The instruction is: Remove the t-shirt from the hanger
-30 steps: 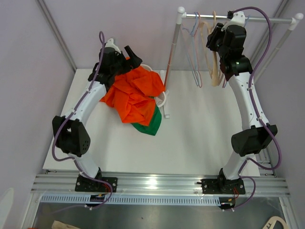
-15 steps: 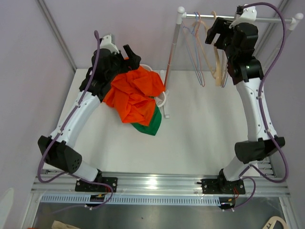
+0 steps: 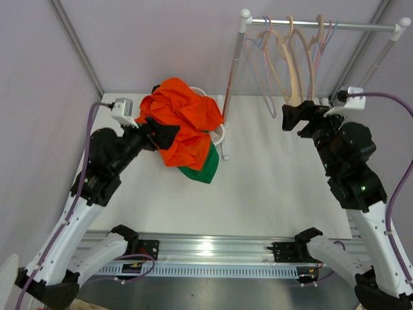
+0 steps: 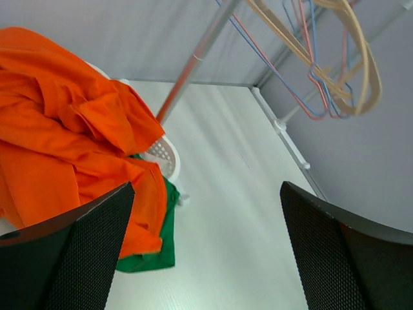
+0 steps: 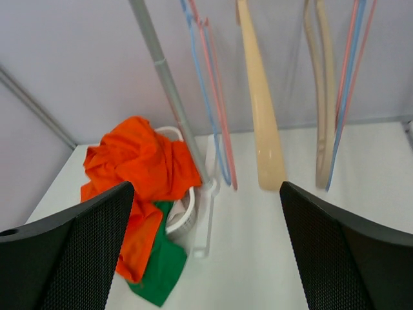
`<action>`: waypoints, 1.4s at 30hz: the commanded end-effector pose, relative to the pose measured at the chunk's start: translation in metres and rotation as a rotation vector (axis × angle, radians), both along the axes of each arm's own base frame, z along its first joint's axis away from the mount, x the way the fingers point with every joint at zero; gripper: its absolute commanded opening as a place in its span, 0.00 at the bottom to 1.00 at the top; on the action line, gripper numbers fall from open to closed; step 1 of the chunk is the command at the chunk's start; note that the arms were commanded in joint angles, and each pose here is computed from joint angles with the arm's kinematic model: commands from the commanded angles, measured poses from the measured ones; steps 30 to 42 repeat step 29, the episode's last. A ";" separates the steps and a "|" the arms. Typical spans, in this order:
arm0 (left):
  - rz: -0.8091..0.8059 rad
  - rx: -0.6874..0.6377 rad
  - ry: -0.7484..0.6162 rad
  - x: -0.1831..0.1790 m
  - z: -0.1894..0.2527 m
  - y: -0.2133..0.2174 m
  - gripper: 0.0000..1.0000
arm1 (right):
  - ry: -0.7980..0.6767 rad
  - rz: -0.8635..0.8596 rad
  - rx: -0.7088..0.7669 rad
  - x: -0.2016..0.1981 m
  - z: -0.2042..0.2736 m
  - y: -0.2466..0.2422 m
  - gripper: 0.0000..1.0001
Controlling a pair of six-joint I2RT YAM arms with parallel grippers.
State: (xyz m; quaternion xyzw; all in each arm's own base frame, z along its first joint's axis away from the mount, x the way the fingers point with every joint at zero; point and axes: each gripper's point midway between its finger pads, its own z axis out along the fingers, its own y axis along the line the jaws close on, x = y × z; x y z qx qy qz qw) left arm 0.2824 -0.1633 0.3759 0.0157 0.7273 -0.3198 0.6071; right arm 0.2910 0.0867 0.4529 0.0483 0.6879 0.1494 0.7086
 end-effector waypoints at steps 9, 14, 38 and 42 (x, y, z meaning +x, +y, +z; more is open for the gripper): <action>-0.124 -0.015 0.114 -0.069 -0.111 -0.001 1.00 | 0.271 0.188 0.073 -0.056 -0.172 0.033 1.00; -0.129 -0.017 0.116 -0.079 -0.136 0.004 1.00 | 0.226 0.358 0.092 -0.079 -0.196 0.053 1.00; -0.171 0.027 0.171 -0.079 -0.168 -0.003 1.00 | 0.254 0.370 0.050 -0.076 -0.225 0.056 1.00; -0.171 0.027 0.171 -0.079 -0.168 -0.003 1.00 | 0.254 0.370 0.050 -0.076 -0.225 0.056 1.00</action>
